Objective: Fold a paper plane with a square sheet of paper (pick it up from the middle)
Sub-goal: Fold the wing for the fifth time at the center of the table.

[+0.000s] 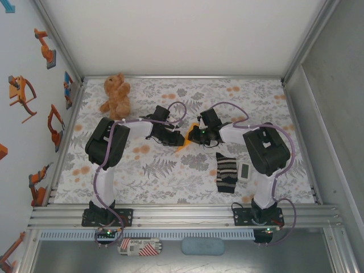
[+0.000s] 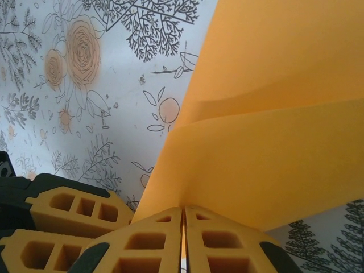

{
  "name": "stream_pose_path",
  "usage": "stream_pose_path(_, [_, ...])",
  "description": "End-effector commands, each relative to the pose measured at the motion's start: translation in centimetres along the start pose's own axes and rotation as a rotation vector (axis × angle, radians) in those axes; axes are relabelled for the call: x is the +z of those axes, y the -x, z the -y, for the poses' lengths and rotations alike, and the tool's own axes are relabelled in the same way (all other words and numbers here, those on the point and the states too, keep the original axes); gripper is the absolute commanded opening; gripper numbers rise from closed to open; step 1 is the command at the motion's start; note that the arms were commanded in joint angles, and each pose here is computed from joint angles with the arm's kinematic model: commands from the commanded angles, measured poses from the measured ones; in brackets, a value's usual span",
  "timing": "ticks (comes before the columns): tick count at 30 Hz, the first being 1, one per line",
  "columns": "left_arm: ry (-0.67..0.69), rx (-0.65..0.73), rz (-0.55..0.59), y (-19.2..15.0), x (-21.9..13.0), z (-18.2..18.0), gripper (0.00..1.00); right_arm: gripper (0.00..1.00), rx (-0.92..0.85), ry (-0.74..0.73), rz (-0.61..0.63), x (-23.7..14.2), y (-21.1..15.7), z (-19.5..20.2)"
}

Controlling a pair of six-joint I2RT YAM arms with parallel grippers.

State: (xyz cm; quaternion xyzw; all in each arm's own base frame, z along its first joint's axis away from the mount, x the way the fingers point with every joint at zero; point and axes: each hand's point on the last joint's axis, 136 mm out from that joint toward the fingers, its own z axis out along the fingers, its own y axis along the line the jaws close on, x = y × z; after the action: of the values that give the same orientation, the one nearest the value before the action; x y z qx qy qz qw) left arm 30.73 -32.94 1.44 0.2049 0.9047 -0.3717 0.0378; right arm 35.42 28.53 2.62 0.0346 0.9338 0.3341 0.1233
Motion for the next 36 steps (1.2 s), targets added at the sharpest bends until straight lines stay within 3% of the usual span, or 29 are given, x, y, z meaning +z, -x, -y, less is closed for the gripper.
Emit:
stream_pose_path(1, [0.088,-0.104,-0.121,-3.8,1.5,-3.2,0.15,0.1,0.027,-0.044,-0.005,0.5,0.0,1.2])
stream_pose_path(15, [0.09,-0.111,-0.133,-4.2,1.7,-3.5,0.15,0.11,-0.008,-0.011,-0.008,0.5,0.5,0.1])
stream_pose_path(22, [0.097,-0.114,-0.135,-4.5,1.9,-3.8,0.13,0.13,-0.067,0.041,0.037,-1.3,1.2,-1.8])
stream_pose_path(31, [0.1,-0.121,-0.134,-4.7,2.1,-4.1,0.11,0.14,-0.075,0.014,0.094,-2.6,1.1,-1.2])
stream_pose_path(36, [0.102,-0.125,-0.137,-4.9,2.3,-4.4,0.11,0.16,-0.07,0.041,0.043,-1.3,0.5,-1.0])
